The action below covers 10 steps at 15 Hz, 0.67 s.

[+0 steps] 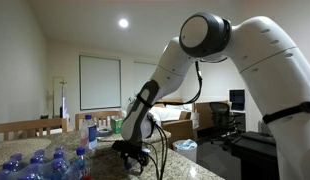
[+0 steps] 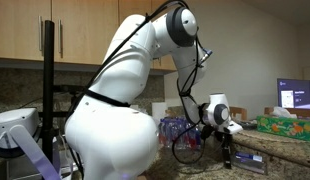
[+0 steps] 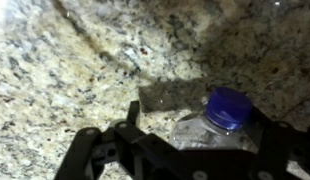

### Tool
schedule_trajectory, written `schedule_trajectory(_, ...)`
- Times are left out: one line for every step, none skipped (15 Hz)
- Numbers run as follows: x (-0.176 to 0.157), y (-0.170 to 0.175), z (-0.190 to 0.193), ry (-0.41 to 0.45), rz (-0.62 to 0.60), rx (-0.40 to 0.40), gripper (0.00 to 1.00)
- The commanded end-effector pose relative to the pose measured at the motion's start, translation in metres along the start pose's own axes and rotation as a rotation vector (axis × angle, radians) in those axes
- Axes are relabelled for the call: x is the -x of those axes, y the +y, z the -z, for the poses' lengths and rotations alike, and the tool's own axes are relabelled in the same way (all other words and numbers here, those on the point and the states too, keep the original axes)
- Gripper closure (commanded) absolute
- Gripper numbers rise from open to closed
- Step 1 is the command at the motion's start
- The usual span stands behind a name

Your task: Move the two bottles upright

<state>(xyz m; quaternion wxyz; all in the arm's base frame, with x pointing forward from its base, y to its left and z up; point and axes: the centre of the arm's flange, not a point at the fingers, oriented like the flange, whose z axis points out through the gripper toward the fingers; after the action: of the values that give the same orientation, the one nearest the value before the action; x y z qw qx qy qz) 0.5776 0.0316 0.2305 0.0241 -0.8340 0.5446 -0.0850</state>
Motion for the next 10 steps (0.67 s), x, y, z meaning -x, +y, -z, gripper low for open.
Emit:
schedule_trajectory(-0.0035, 0.0095, 0.0167, 0.006, 0.011, 0.044, 0.00)
schedule_trajectory(-0.0053, 0.0102, 0.0166, -0.002, 0.013, 0.047, 0.25)
schedule_trajectory(-0.0071, 0.0105, 0.0163, -0.008, 0.010, 0.053, 0.26)
schedule_trajectory(-0.0077, 0.0111, 0.0160, -0.012, 0.009, 0.056, 0.33)
schedule_trajectory(-0.0080, 0.0114, 0.0154, -0.015, 0.010, 0.059, 0.40)
schedule_trajectory(-0.0081, 0.0114, 0.0143, -0.019, 0.012, 0.061, 0.47)
schedule_trajectory(-0.0080, 0.0114, 0.0134, -0.021, 0.013, 0.063, 0.53)
schedule_trajectory(-0.0075, 0.0110, 0.0128, -0.022, 0.014, 0.066, 0.59)
schedule_trajectory(-0.0067, 0.0109, 0.0123, -0.024, 0.016, 0.068, 0.66)
schedule_trajectory(-0.0061, 0.0108, 0.0121, -0.026, 0.018, 0.072, 0.72)
